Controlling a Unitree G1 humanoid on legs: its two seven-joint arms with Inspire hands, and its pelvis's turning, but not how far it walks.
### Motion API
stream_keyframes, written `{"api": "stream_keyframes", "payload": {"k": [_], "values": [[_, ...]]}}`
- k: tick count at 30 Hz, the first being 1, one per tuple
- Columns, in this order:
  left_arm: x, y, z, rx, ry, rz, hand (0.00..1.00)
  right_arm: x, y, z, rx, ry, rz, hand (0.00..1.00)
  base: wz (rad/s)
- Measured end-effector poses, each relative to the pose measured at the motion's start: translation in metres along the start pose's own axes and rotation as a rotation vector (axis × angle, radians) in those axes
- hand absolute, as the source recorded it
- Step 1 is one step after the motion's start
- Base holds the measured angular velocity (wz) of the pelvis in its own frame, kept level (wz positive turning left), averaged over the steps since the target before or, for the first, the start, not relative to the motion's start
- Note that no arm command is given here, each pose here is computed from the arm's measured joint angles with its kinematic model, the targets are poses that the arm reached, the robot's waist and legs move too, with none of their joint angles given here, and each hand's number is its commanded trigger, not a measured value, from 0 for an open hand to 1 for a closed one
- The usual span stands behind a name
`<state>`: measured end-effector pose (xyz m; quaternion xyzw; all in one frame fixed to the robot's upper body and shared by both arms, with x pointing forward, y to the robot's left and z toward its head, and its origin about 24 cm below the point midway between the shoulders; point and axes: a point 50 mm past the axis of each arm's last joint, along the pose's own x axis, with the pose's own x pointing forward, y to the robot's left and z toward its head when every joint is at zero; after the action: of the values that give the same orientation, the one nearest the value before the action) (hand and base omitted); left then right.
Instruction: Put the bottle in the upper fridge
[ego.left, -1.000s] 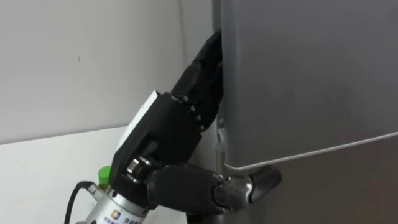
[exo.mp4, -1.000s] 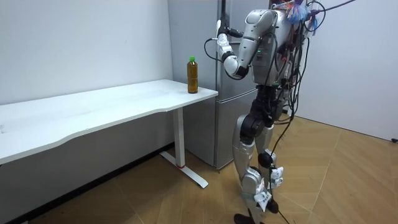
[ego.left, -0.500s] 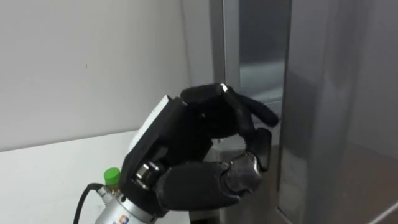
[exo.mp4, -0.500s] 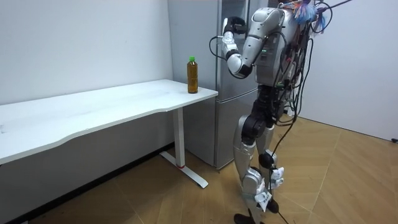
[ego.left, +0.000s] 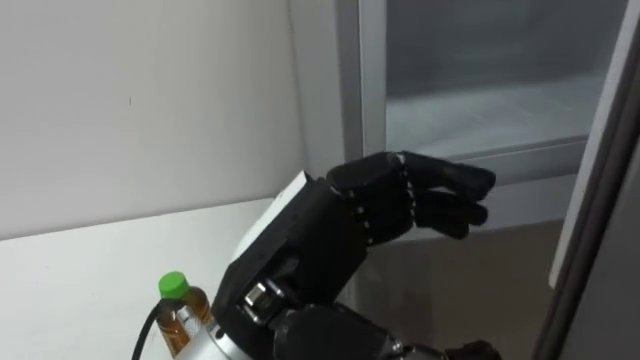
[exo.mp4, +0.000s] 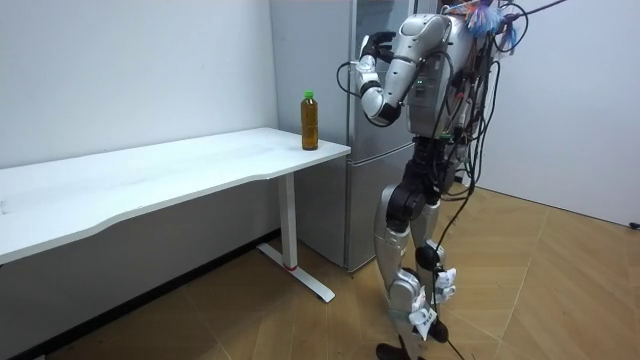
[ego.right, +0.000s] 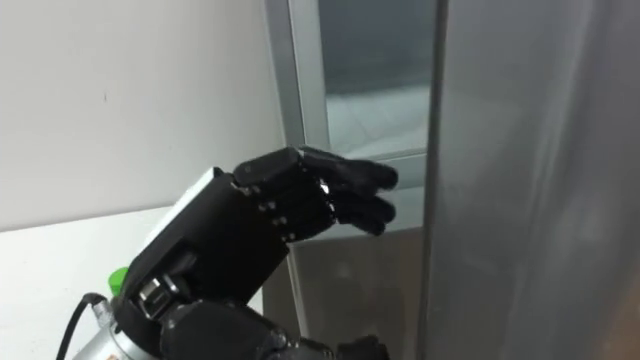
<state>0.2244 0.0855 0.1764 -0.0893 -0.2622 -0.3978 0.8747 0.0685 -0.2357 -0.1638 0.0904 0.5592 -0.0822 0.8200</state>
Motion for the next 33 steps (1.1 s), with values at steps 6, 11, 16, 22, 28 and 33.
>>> {"api": "stream_keyframes", "payload": {"k": [6,11,16,22,28,33], "values": [[0.0,0.0,0.0,0.0,0.004,-0.008,0.0,0.0,0.0,0.0,-0.003,-0.002,0.001,0.0,-0.02],[0.001,-0.007,-0.004,-0.017,0.016,-0.041,0.0,0.0,0.0,0.001,-0.004,-0.003,-0.004,0.0,-0.03],[0.001,-0.008,-0.004,-0.018,0.015,-0.057,0.0,0.0,-0.001,0.003,-0.002,-0.009,-0.013,0.0,-0.03],[0.006,-0.009,0.0,-0.016,-0.006,-0.092,0.0,0.0,-0.003,0.004,-0.005,-0.011,-0.018,0.0,-0.04],[0.018,-0.01,0.01,0.024,-0.051,-0.167,0.0,0.0,-0.002,0.006,0.001,-0.019,-0.012,0.0,-0.06],[0.033,-0.019,0.018,0.034,-0.097,-0.238,0.0,-0.001,-0.006,0.007,0.008,-0.022,-0.019,0.0,-0.08]]}}
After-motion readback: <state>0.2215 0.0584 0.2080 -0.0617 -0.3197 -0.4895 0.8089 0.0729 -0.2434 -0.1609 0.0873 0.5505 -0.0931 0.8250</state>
